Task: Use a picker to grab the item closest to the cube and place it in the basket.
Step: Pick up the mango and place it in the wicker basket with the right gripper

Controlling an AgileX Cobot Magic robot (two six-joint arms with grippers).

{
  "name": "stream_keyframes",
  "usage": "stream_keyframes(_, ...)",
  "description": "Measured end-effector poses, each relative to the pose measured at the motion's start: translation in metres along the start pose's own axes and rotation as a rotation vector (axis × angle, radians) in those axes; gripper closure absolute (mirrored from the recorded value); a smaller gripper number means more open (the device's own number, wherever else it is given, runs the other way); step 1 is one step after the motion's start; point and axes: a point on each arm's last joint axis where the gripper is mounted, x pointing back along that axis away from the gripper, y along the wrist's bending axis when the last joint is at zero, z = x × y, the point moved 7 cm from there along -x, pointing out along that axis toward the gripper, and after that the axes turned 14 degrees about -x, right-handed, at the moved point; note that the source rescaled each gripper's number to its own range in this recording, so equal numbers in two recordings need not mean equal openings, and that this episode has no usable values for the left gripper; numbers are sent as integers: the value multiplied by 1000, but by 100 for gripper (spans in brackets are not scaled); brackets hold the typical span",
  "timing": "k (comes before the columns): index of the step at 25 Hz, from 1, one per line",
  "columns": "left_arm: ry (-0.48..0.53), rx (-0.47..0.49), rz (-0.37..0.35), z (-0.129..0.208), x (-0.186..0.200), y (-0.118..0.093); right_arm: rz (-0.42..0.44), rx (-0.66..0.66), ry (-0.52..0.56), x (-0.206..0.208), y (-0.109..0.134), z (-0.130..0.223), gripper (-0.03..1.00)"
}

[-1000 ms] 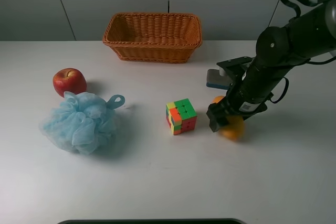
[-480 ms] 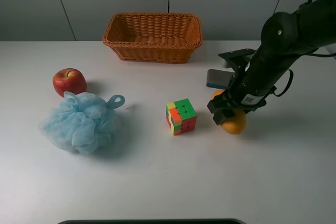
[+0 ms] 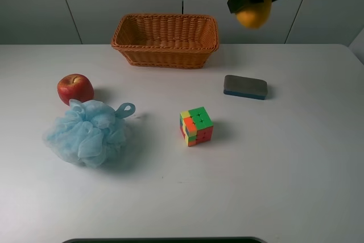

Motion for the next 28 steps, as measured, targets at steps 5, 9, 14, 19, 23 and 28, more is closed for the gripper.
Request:
stream_keyframes(5, 0, 0, 0, 0, 0, 0, -35, 77, -182, -30, 20, -62, 97)
stream_keyframes(9, 0, 0, 0, 0, 0, 0, -68, 123, -201, -80, 46, -90, 97)
stream_keyframes(14, 0, 0, 0, 0, 0, 0, -96, 150, -192, -152, 68, -101, 97)
stream_keyframes(19, 0, 0, 0, 0, 0, 0, -86, 151, -106, -217, 65, -75, 97)
stream_keyframes(23, 0, 0, 0, 0, 0, 0, -81, 139, -24, -251, 60, -46, 97)
stream_keyframes(28, 0, 0, 0, 0, 0, 0, -82, 146, -24, -251, 60, -47, 97)
